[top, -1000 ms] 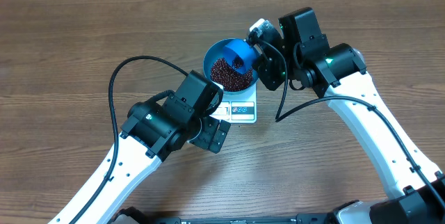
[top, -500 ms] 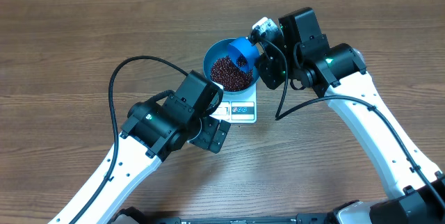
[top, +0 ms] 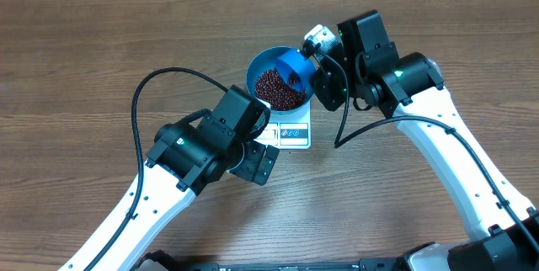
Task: Scoop item into bowl and weigh 150g on scale
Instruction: 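Keep tipping the blue scoop over the bowl to trickle beans in, then lift the scoop away from the bowl and carry it right toward the tub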
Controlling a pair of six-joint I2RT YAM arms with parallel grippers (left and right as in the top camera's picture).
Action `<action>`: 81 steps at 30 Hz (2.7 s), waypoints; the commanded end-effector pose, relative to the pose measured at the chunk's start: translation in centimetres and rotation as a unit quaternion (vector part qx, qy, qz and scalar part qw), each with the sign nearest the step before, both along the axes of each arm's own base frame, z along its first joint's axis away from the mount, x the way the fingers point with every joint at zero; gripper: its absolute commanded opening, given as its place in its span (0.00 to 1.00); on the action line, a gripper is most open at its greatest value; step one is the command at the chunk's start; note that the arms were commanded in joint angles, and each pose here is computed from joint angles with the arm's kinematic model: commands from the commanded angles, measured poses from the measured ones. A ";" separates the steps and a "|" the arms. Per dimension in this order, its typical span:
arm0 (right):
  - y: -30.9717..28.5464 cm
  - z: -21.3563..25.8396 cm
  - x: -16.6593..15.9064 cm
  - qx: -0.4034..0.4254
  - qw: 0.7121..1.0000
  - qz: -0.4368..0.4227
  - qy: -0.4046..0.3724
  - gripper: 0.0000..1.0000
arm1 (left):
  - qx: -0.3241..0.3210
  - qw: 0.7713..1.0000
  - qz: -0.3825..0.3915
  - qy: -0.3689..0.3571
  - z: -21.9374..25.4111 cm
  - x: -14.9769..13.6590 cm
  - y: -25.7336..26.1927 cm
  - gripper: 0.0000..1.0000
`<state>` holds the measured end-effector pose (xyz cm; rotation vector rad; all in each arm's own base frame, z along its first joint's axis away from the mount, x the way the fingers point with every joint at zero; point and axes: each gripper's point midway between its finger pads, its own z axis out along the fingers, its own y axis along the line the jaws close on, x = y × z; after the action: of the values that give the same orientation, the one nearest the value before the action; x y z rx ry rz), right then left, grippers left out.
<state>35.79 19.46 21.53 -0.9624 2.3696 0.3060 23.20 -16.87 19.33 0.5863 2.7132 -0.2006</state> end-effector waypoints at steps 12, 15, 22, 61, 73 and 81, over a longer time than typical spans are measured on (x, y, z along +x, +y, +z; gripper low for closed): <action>0.4 1.1 0.5 0.010 1.000 0.010 -0.017 0.04 | -0.013 1.000 0.008 -0.007 0.8 0.0 0.0 0.99; 0.3 0.9 0.2 0.002 1.000 0.024 -0.016 0.04 | -0.013 1.000 0.008 -0.007 0.8 0.0 0.0 0.99; 0.4 1.0 0.3 0.003 1.000 0.023 -0.018 0.04 | -0.013 1.000 0.008 -0.007 0.8 0.0 0.0 1.00; 0.5 1.2 0.5 0.015 1.000 0.014 -0.015 0.04 | -0.013 1.000 0.008 -0.007 0.8 0.0 0.0 1.00; -0.4 2.3 0.0 0.211 0.972 -0.008 0.108 0.04 | -0.013 1.000 0.008 -0.007 0.8 0.0 0.0 1.00; -5.3 5.1 0.9 0.402 0.897 -0.030 0.181 0.04 | -0.013 1.000 0.008 -0.007 0.8 0.0 0.0 1.00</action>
<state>36.97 15.31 24.32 -0.5320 2.3166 1.1947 23.20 -16.87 19.33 0.5868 2.7131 -0.2005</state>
